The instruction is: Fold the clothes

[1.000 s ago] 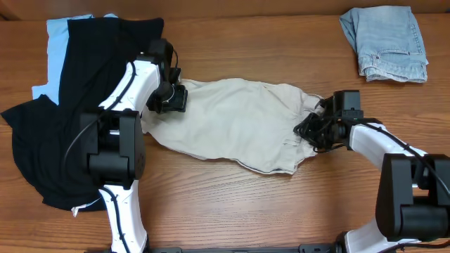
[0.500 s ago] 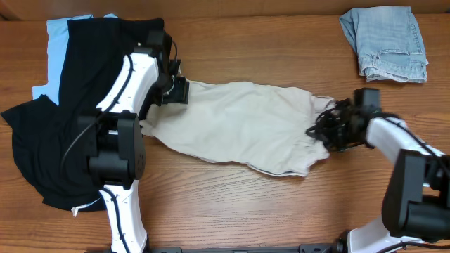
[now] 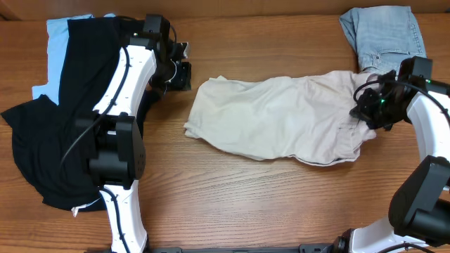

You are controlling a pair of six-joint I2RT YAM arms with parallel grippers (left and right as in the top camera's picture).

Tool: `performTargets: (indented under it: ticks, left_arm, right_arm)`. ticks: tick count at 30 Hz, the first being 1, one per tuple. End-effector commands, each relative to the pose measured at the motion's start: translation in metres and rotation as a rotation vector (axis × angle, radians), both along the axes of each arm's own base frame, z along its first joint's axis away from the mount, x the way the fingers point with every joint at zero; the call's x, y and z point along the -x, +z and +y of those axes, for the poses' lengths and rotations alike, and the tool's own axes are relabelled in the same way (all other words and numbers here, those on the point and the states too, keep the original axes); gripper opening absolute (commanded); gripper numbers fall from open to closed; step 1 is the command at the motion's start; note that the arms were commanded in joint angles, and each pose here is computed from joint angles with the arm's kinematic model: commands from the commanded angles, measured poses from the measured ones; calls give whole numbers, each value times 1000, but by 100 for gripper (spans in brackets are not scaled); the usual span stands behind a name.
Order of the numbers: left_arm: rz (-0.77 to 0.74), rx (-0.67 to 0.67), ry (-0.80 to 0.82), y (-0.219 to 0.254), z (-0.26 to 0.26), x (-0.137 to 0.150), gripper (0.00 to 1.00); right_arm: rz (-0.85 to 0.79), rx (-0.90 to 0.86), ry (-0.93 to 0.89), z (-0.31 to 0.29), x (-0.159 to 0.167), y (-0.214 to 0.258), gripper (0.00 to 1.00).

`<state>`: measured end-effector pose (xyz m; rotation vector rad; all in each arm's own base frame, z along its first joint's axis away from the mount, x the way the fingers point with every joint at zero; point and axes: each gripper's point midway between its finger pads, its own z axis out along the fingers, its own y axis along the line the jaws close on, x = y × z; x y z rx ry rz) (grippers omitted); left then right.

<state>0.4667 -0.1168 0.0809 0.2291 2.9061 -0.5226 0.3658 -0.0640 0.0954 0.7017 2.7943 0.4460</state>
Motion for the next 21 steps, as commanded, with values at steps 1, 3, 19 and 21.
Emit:
performTargets:
  ticks: [1,3,19,21]
  left_arm:
    - [-9,139,-111,-4,-27,7,4]
    - [-21,179,-124,-8,-33,6,4]
    - [13,318,-155,-59,-52,28,4]
    - [22,315,-150,-64,-53,28,4]
  right_arm:
    - [-85,80,4,-14,-17,20,4]
    - [-97,85,4,-16,-20,20,4]
    - [-179,71,15,-11,-39,28,4]
    - [-179,68,27,-5,-39,28,4]
